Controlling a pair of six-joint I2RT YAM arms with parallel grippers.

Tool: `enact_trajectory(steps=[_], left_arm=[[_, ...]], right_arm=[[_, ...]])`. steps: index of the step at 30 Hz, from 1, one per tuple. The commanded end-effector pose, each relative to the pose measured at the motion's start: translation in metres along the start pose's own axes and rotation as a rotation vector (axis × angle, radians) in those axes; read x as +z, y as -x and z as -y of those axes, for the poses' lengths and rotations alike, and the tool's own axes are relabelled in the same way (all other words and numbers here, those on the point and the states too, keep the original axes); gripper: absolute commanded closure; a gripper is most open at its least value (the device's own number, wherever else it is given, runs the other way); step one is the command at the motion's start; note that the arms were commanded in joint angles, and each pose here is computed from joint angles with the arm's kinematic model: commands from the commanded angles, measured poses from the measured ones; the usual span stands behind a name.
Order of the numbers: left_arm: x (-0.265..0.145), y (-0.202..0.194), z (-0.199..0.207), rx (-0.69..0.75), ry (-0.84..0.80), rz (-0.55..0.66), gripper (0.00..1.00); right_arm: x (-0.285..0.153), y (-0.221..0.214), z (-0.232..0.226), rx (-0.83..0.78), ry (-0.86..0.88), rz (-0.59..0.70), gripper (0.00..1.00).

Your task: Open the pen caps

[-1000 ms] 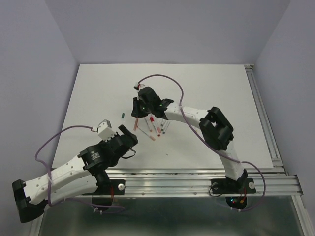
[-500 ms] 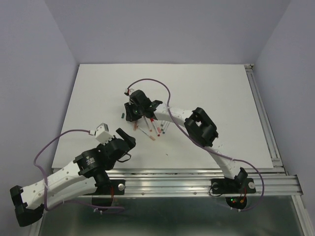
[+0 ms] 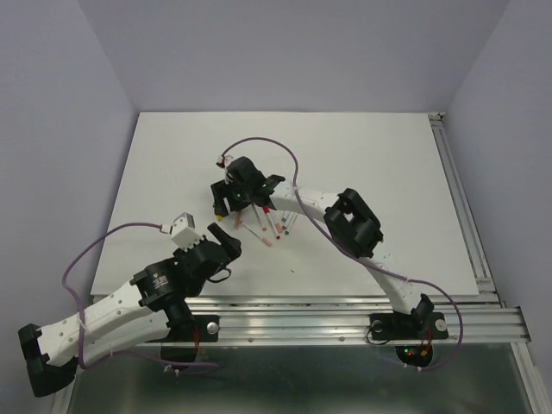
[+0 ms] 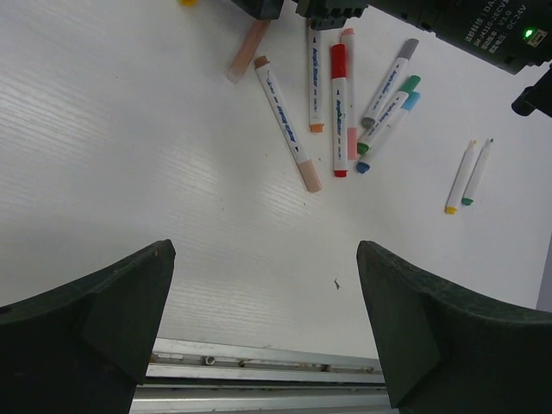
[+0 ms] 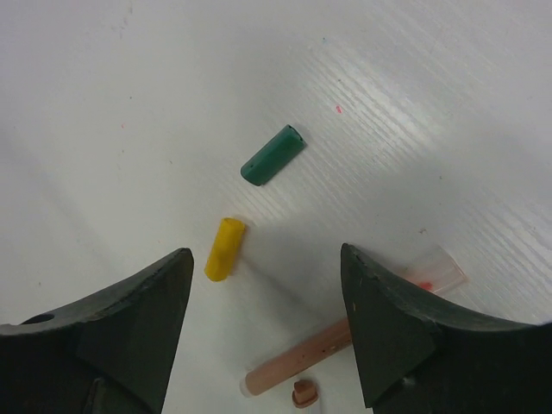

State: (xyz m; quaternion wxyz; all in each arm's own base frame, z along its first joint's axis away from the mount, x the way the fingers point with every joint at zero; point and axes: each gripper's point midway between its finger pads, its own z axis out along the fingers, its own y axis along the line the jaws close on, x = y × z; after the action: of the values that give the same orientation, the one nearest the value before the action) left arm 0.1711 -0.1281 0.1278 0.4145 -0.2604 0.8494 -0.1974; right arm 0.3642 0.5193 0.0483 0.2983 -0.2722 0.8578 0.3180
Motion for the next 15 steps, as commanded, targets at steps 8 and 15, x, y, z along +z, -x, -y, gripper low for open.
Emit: enact_trajectory(steps=[8,15], left_arm=[[-0.005,0.012,0.024,0.023,-0.06,0.021,0.01],[-0.004,0.017,0.034,0.041,-0.063,0.036,0.01]], right_arm=[[-0.105,0.104,-0.045,-0.087,-0.013,0.248,0.0],[-0.196,0.108,0.028,0.07,-0.433,0.381,0.0]])
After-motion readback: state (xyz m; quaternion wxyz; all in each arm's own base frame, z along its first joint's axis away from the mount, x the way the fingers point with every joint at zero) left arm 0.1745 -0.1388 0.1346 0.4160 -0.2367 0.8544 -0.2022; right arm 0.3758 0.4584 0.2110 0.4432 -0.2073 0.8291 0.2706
